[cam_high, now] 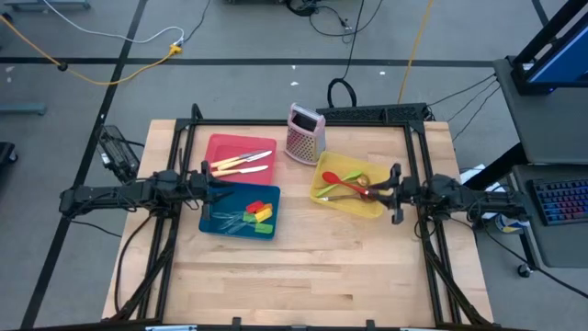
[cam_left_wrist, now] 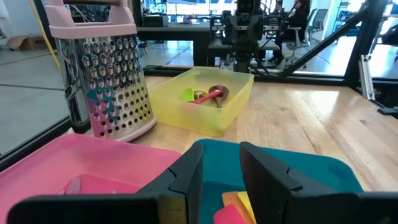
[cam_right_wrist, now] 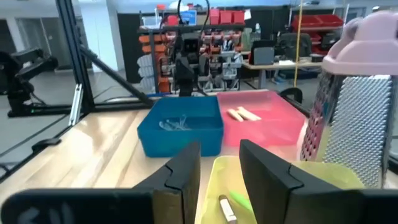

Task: Pick & Place Kitchen Items
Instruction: Return to Home Position

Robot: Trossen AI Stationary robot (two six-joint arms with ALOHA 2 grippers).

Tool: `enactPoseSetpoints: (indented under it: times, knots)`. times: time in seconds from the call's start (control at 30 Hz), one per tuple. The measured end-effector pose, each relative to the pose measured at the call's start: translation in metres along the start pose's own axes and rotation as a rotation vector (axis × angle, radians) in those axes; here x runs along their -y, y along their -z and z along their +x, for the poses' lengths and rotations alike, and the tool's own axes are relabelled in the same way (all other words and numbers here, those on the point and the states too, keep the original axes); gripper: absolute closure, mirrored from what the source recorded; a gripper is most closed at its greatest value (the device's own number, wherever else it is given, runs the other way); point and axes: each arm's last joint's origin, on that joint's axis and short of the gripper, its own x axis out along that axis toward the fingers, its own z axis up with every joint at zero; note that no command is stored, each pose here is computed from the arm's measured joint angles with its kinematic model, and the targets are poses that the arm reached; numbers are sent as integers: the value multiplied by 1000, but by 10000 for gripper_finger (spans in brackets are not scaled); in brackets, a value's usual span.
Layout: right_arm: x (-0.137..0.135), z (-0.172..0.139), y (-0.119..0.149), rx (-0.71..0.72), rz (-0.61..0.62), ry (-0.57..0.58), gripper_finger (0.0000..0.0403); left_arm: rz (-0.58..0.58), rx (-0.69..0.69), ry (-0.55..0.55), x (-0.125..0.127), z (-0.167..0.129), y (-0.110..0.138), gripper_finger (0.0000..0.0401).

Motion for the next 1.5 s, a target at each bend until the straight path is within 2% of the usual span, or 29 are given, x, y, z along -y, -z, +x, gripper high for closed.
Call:
enactPoseSetpoints:
  times: [0.17, 1.5]
  knots:
    - [0, 0, 1, -13, -28, -16, 298, 0, 0, 0, 0, 0, 0, 290]
    - [0, 0, -1, 10, -30, -13, 298, 0, 1, 0, 0, 0, 0, 290]
